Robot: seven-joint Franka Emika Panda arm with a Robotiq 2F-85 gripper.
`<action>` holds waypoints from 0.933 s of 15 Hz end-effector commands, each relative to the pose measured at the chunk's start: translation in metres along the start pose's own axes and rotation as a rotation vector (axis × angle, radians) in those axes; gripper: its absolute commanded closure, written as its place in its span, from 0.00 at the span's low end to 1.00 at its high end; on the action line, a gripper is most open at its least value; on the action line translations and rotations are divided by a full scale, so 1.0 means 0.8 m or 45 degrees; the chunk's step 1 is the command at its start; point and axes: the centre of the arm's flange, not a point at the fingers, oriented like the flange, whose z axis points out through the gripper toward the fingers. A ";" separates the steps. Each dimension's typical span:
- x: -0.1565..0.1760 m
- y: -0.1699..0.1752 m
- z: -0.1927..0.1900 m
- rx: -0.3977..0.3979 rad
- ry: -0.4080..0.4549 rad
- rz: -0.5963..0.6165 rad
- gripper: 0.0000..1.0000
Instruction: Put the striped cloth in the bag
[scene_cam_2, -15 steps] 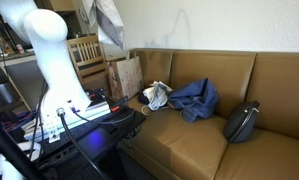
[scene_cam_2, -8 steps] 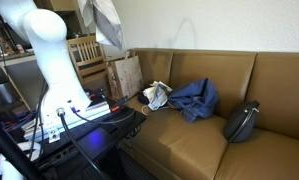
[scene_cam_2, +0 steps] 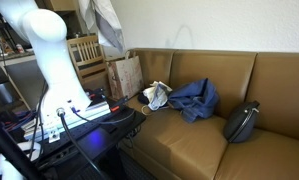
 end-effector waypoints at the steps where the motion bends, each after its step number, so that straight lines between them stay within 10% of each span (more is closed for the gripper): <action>1: -0.010 0.019 0.018 0.166 -0.003 0.201 1.00; 9: -0.018 -0.007 0.023 0.544 -0.047 0.487 1.00; 14: -0.027 -0.005 0.025 0.504 -0.044 0.461 0.99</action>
